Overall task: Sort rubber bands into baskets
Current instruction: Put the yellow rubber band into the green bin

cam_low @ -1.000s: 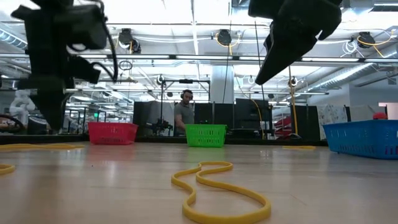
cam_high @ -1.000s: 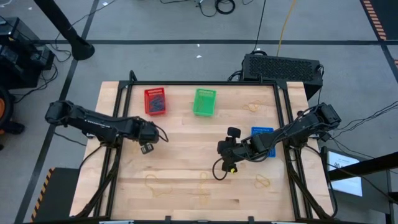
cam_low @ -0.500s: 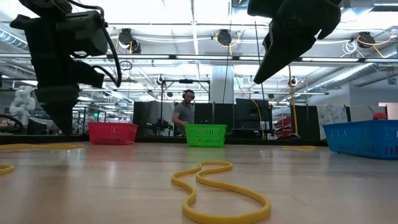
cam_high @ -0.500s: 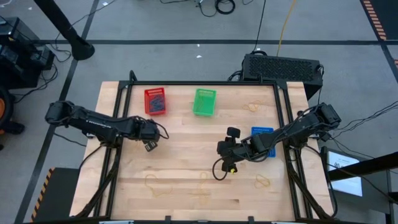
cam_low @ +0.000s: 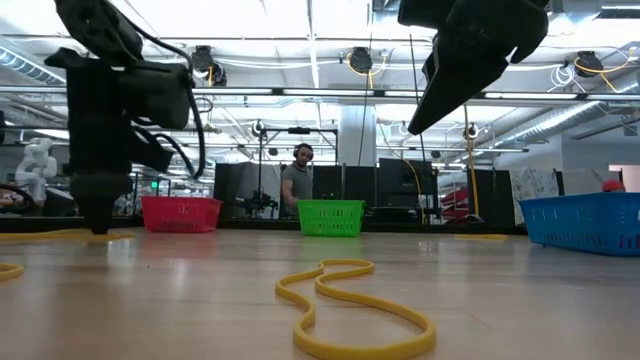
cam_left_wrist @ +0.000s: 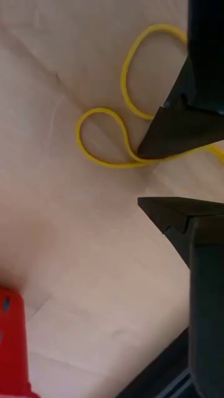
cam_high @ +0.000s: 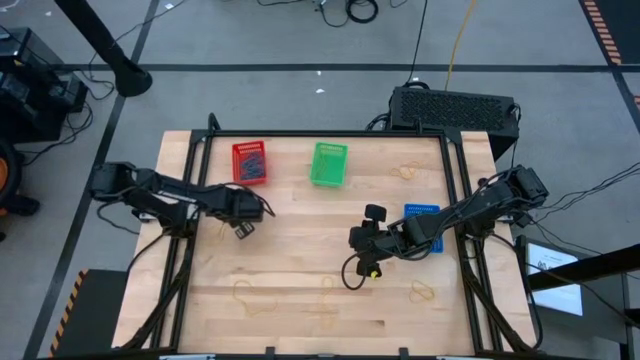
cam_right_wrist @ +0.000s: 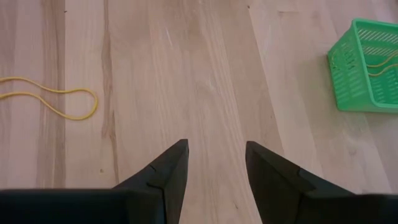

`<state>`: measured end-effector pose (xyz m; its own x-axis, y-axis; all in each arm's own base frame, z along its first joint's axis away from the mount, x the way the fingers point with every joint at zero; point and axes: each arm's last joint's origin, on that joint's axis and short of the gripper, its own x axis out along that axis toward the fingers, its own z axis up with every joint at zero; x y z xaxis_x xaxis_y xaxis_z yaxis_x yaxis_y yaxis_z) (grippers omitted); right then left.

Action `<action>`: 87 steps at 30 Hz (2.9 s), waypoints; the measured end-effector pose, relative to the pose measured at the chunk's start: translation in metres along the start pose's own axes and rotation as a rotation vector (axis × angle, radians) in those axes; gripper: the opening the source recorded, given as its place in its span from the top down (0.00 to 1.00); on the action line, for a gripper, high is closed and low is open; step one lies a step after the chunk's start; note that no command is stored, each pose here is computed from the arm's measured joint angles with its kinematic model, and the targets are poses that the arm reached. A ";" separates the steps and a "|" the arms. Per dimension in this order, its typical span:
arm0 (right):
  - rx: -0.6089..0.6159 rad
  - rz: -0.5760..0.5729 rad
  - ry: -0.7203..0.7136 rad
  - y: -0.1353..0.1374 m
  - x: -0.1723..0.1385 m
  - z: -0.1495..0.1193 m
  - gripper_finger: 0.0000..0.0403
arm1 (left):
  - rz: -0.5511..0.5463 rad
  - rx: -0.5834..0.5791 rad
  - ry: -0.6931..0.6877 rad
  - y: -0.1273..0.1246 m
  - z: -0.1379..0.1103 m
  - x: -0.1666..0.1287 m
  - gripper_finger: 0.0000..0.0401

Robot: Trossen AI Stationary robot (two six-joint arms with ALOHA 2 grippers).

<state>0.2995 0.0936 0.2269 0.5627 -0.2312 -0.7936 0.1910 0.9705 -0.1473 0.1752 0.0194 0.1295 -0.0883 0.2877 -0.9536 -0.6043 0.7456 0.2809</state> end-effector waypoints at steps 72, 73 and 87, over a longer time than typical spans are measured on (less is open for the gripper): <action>-0.036 -0.005 0.029 0.000 0.000 -0.003 0.62 | -0.518 -0.115 -0.883 0.024 0.230 -0.034 0.97; -0.035 -0.005 0.028 0.000 0.000 -0.003 0.62 | -0.517 -0.112 -0.875 0.023 0.230 -0.031 0.97; -0.034 -0.006 0.030 -0.001 0.000 -0.003 0.62 | -0.498 -0.076 -0.848 0.020 0.228 -0.029 0.66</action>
<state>0.2967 0.0934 0.2254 0.5374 -0.2352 -0.8099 0.1664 0.9710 -0.1717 0.3464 0.1626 0.1872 0.7695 0.3093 -0.5588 -0.4703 0.8663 -0.1682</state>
